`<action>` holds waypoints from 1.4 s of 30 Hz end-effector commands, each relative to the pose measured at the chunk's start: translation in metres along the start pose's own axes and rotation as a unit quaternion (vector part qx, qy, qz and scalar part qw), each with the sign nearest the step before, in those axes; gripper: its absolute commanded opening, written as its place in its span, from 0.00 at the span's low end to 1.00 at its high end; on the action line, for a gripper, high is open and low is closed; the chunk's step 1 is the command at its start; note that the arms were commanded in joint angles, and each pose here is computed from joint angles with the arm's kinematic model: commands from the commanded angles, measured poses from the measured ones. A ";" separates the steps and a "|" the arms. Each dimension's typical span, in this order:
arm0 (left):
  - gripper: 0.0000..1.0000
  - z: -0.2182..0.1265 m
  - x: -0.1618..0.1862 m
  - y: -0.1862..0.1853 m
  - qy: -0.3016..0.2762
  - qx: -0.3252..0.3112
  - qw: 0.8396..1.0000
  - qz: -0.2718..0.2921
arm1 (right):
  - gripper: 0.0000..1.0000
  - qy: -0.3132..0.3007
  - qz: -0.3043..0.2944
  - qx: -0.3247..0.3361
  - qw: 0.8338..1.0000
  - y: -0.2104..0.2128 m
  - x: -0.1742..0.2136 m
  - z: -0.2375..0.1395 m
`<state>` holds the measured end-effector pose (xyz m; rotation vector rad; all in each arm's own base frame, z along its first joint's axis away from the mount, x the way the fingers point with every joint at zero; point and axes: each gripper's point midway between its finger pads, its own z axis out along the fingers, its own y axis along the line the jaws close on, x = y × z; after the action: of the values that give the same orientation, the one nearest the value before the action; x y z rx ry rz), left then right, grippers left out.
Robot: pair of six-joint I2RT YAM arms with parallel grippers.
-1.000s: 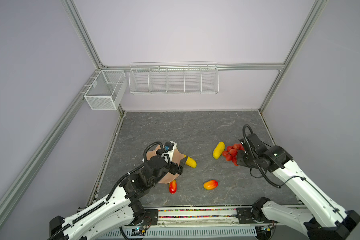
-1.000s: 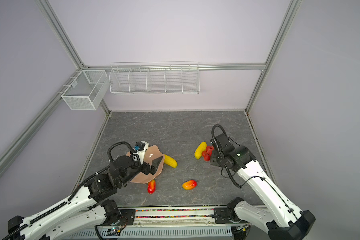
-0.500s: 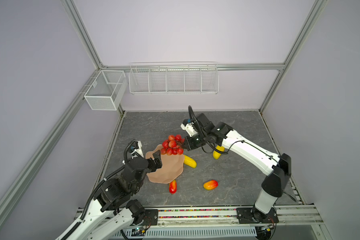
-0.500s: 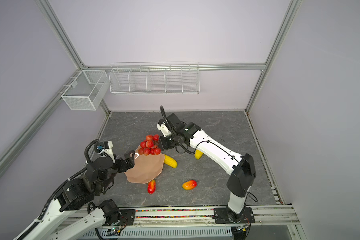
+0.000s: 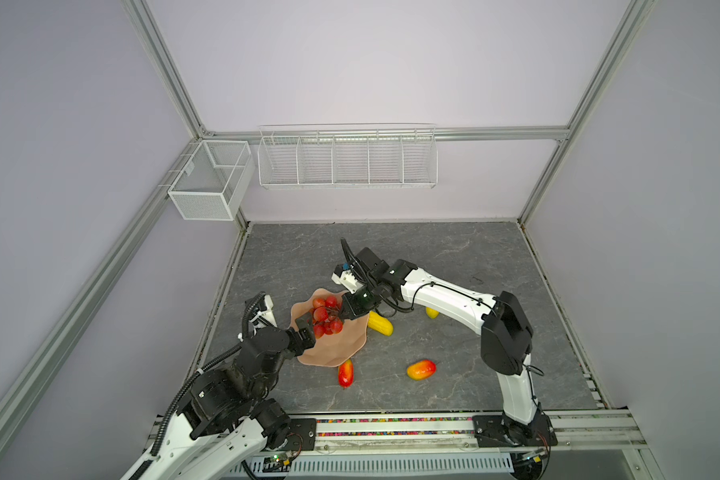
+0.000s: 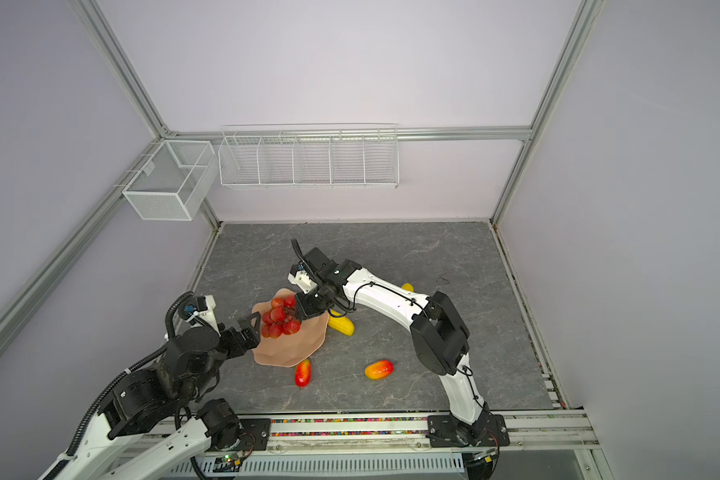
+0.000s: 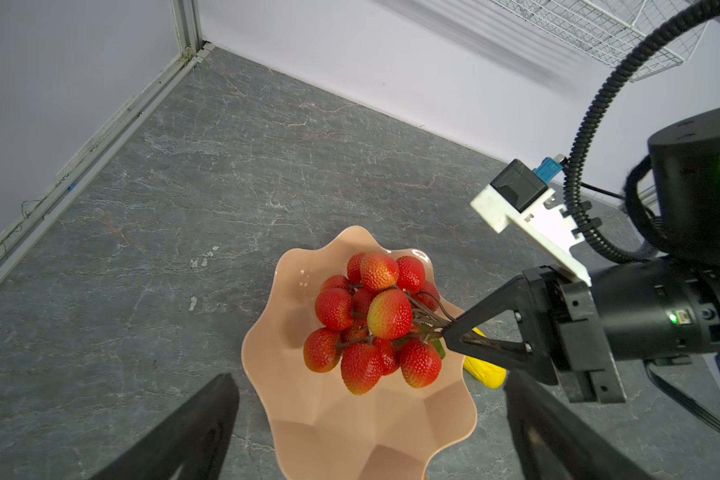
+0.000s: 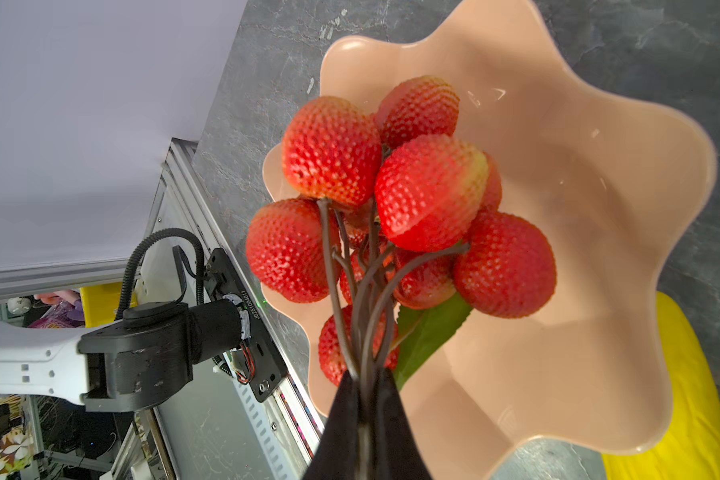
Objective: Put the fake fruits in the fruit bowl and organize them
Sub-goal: 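Carry the red fruit bunch with the right gripper and lower it into the bowl, then grasp the yellow fruit beside the bowl with the right gripper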
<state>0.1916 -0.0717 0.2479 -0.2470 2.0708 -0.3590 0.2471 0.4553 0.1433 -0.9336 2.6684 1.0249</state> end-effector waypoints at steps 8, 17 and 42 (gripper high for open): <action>0.99 0.003 0.010 0.010 0.007 -0.016 1.000 -0.006 | 0.08 0.063 -0.027 -0.015 0.998 0.005 0.035 0.023; 0.99 0.010 0.014 -0.004 0.024 0.005 1.000 0.017 | 0.70 0.023 -0.050 0.025 0.998 0.000 0.024 -0.001; 0.99 0.033 0.049 -0.071 0.104 0.138 0.981 0.088 | 0.84 -0.007 -0.058 0.180 0.982 -0.137 0.059 -0.023</action>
<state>0.1970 -0.1583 0.2145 0.1453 2.2145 -0.5684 0.2766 0.3220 0.0665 -0.9226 2.6912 0.4872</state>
